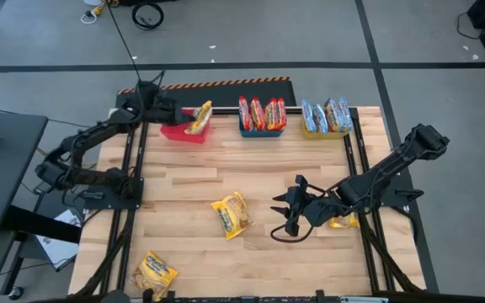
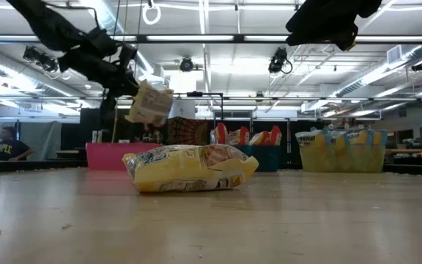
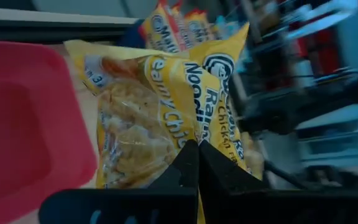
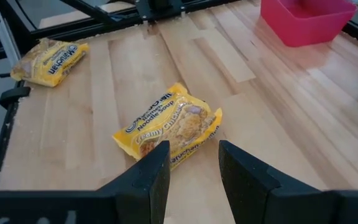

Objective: Sort Maruchan noodles
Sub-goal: Put the yellow noodle pack into the red bin

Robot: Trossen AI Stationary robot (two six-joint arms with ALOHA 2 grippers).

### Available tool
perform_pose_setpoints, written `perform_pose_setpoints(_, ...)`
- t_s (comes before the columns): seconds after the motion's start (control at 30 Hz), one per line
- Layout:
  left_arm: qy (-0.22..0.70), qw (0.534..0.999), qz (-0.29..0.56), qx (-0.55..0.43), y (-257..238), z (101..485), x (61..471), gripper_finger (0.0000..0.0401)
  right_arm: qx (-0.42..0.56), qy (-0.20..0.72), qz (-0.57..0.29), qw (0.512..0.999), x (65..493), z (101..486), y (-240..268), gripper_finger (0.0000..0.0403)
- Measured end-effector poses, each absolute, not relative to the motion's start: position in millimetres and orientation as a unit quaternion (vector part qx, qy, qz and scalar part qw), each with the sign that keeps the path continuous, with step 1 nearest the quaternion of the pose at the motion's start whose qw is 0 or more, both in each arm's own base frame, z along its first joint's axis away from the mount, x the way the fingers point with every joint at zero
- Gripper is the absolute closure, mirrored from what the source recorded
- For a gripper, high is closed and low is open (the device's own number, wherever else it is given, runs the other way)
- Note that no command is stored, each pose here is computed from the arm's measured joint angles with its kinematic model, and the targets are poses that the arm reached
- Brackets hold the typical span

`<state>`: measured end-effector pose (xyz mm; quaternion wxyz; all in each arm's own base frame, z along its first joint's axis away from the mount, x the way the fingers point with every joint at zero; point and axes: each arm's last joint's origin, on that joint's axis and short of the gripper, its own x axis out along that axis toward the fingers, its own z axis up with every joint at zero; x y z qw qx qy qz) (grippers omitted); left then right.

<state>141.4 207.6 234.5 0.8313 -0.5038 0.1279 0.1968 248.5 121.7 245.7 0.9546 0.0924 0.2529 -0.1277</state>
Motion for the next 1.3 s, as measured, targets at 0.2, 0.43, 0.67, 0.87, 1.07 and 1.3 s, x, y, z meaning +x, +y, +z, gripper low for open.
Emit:
perform_pose_setpoints(0.2, 0.082, 0.823, 0.181, -0.532, 213.7, 203.5, 138.7, 0.04, 0.096, 0.253, -0.122, 0.955, 246.5, 245.7, 125.5, 0.026)
perform_pose_setpoints(0.43, 0.087, 0.809, 0.177, -0.554, 225.3, 180.2, 142.0, 0.04, 0.095, 0.253, -0.125, 0.955, 247.4, 245.7, 123.8, 0.026)
perform_pose_setpoints(0.67, 0.099, 0.797, 0.215, -0.556, 236.3, 161.8, 132.4, 0.04, 0.102, 0.252, -0.129, 0.954, 247.8, 245.6, 122.9, 0.026)
perform_pose_setpoints(0.87, 0.111, 0.794, 0.209, -0.559, 237.4, 146.1, 146.7, 0.04, 0.097, 0.248, -0.139, 0.954, 248.8, 245.9, 120.3, 0.026)
perform_pose_setpoints(1.07, 0.103, 0.787, 0.238, -0.56, 237.5, 139.2, 158.6, 0.04, 0.1, 0.247, -0.152, 0.952, 252.3, 245.8, 113.0, 0.026)
perform_pose_setpoints(1.3, 0.114, 0.784, 0.27, -0.547, 229.0, 134.6, 174.2, 0.0388, 0.076, 0.248, -0.18, 0.949, 260.5, 241.0, 102.4, 0.0261)
